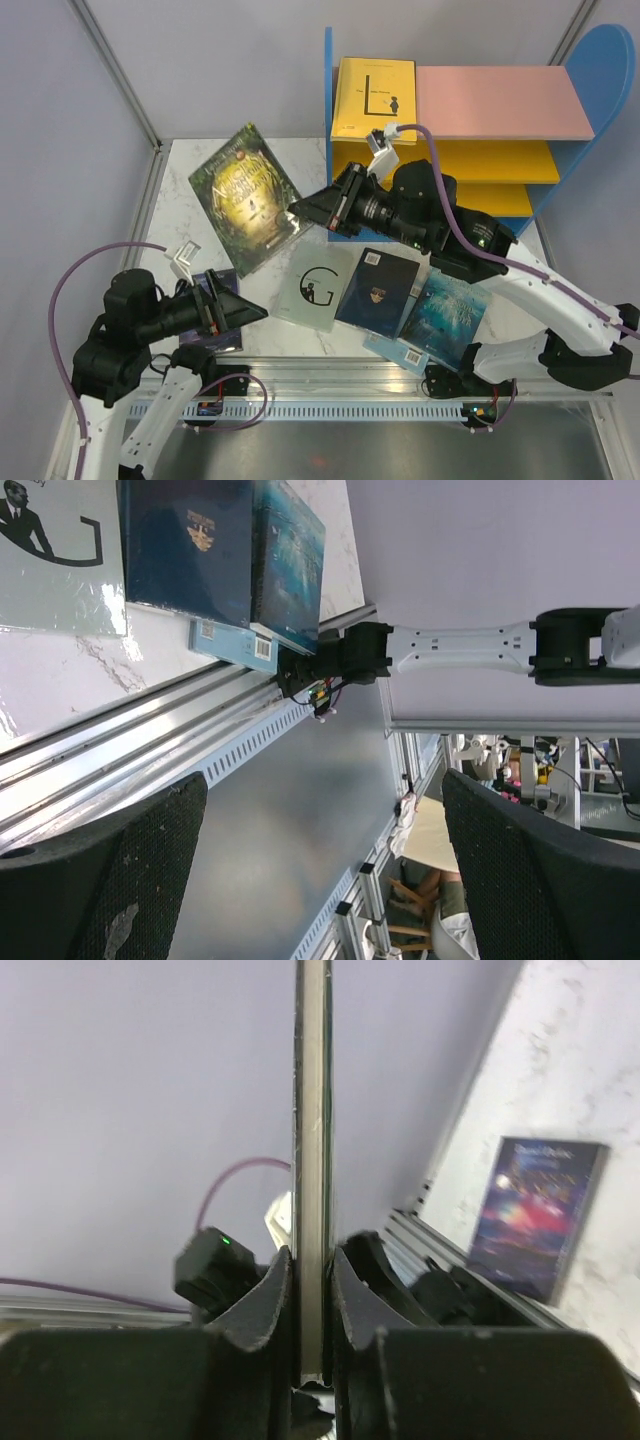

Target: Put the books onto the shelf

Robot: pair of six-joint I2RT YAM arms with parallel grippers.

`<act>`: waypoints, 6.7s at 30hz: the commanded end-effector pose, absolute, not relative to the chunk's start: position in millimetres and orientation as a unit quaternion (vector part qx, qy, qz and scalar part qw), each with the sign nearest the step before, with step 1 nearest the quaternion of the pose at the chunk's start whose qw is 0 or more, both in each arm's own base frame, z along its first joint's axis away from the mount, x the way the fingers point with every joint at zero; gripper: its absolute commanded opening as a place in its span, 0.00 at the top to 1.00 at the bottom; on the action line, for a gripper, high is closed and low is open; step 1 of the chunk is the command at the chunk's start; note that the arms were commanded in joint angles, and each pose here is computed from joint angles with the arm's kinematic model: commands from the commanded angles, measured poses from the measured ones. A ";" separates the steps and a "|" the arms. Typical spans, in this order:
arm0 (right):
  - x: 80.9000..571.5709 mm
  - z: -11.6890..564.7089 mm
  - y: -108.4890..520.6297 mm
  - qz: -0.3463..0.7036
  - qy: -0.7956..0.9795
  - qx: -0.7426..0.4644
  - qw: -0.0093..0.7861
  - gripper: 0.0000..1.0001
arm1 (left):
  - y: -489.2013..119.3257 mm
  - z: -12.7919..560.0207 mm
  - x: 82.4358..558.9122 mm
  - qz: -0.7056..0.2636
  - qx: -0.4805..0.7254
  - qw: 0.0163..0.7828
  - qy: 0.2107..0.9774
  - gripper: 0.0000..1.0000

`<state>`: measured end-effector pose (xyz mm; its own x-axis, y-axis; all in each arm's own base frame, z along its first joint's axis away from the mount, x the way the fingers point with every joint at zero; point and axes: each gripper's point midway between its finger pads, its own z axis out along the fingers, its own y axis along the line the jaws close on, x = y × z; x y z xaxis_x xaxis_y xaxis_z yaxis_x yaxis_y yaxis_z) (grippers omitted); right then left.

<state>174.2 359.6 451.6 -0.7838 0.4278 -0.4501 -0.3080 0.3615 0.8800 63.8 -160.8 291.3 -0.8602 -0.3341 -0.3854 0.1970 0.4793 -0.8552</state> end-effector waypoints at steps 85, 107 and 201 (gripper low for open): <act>207.5 350.4 103.1 0.349 0.830 0.206 0.384 0.02 | -162.8 211.8 102.8 -0.439 -0.032 0.196 0.876 0.00; 221.3 186.6 177.5 0.409 0.859 0.184 0.248 0.30 | -156.1 69.9 243.0 -0.248 -0.082 0.092 0.961 0.02; 111.4 258.5 351.4 0.606 0.738 0.134 0.266 0.49 | -215.8 220.8 146.7 -0.688 -0.122 0.134 0.703 0.98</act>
